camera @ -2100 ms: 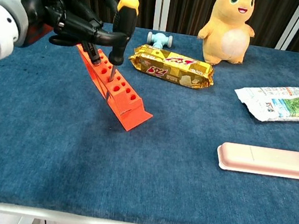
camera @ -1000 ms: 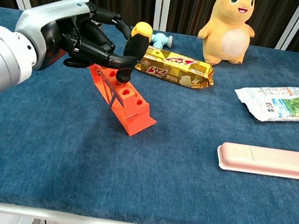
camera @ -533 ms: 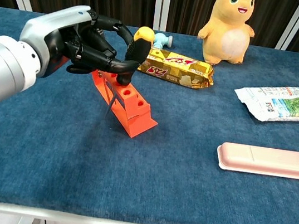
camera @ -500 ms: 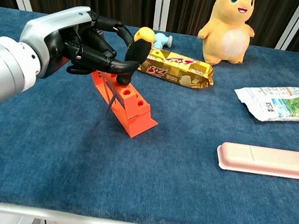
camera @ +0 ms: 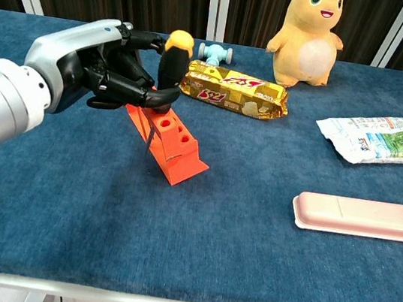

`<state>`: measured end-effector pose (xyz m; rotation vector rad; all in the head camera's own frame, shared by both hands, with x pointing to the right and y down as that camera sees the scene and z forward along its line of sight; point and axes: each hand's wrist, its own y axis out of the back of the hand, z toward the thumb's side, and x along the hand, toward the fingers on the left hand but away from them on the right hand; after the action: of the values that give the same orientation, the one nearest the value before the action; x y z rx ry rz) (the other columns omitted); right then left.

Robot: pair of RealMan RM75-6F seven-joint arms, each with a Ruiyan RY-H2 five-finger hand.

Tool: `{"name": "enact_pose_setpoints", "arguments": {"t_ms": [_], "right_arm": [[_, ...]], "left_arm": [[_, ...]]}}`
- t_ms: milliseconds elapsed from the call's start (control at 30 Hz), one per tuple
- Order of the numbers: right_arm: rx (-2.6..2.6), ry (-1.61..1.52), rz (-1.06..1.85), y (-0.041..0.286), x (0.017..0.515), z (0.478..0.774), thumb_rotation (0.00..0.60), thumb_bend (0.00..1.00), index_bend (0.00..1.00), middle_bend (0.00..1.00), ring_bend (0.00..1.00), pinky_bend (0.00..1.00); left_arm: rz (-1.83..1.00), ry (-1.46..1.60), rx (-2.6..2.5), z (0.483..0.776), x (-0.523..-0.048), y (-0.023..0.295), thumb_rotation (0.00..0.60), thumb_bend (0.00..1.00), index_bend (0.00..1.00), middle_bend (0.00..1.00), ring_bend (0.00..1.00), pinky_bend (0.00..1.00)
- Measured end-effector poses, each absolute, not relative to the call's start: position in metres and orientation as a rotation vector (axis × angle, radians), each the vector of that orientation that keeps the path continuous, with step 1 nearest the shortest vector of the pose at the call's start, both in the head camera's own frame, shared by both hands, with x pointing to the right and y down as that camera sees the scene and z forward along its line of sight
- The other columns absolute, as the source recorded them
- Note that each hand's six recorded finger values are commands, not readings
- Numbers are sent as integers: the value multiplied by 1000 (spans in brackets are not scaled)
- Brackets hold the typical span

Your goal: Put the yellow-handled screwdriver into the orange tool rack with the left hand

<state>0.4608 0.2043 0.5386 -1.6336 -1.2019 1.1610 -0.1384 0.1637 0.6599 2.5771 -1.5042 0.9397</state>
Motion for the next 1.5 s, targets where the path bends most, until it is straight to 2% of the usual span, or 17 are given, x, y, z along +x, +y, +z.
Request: {"name": "enact_pose_setpoints", "arguments": {"t_ms": [167,1133,1500], "right_arm": [[-1634,-1201,1162,204,461,539,600,341,0,0,0,0],[-1638,-1204,1162,204,462,538,600,342,0,0,0,0],[-1632,-1212,1157,204,462,536,600,343,0,0,0,0]], "left_arm": [[939,-1498,2579,661,-139,165,600,287,270,1000,1000,1000],[909,-1480,2650,653,-134,172,600,286,255,1000,1000,1000],[874,-1589,2683,629,-153,164,600,286,248,1000,1000,1000]]}}
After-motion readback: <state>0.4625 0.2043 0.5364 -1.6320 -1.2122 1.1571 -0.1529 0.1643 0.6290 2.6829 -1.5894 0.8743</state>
